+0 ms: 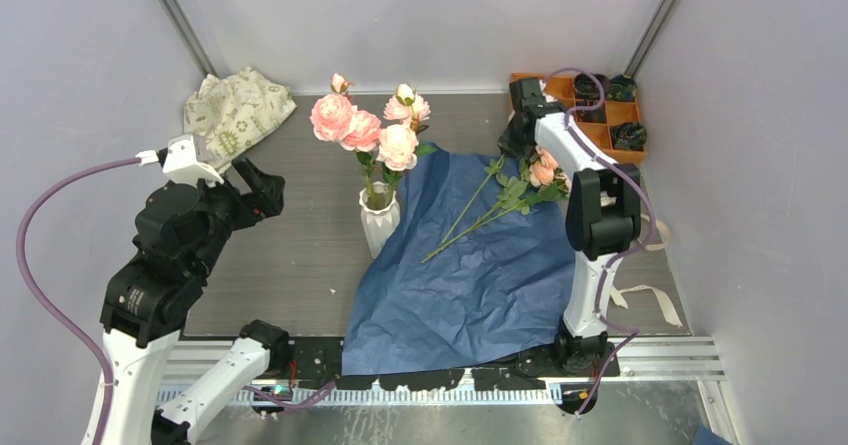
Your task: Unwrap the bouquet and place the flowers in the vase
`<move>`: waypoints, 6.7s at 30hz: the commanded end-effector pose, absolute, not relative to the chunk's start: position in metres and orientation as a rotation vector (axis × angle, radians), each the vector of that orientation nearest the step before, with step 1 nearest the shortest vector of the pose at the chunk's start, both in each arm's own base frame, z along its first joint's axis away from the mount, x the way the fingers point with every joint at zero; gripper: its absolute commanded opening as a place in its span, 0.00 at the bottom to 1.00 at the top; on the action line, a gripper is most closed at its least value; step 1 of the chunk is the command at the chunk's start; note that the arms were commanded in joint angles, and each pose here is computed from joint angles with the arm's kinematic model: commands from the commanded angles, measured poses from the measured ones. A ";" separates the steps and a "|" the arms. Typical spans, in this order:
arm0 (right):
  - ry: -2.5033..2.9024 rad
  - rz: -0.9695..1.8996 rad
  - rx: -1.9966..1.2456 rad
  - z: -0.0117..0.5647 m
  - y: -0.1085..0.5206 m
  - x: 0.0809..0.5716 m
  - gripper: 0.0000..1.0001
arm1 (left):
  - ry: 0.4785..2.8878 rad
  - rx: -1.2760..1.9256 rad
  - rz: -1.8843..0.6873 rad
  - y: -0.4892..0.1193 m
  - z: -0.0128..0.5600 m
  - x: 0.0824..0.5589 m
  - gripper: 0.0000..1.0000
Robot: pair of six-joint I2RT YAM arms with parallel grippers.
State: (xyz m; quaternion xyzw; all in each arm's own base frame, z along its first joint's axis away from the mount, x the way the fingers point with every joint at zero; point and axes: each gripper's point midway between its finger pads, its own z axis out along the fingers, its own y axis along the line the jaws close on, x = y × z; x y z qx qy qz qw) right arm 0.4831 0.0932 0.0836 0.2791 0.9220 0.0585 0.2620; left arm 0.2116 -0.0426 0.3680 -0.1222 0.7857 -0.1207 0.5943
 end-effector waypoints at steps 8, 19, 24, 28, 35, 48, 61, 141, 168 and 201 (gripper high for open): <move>2.022 0.399 0.598 0.304 0.098 0.462 0.01 | 1.767 -0.288 -0.290 -0.040 0.386 0.210 0.88; 1.652 0.489 0.324 0.461 0.142 0.382 0.01 | 1.770 -0.287 -0.304 -0.042 0.386 0.210 0.88; 1.516 0.569 0.158 0.520 0.187 0.332 0.01 | 1.765 -0.286 -0.319 -0.043 0.388 0.209 0.87; 1.472 0.632 0.066 0.543 0.215 0.307 0.01 | 1.762 -0.286 -0.323 -0.043 0.389 0.208 0.87; 1.397 0.682 -0.099 0.563 0.260 0.280 0.01 | 1.767 -0.285 -0.322 -0.044 0.388 0.208 0.87; 1.283 0.640 -0.337 0.571 0.341 0.276 0.01 | 1.765 -0.288 -0.302 -0.039 0.386 0.205 0.87; 1.153 0.668 -0.442 0.577 0.377 0.269 0.01 | 1.768 -0.285 -0.278 -0.036 0.383 0.205 0.87; 1.651 0.414 0.165 0.379 0.183 0.229 0.72 | 1.704 -0.177 -0.433 -0.059 0.413 0.194 0.87; 1.533 0.105 0.556 0.418 0.047 0.206 0.80 | 1.448 0.517 -1.110 -0.171 0.533 0.107 0.84; 2.469 0.227 0.691 0.131 0.117 0.406 0.63 | 1.526 0.144 -0.684 -0.105 0.494 0.159 0.85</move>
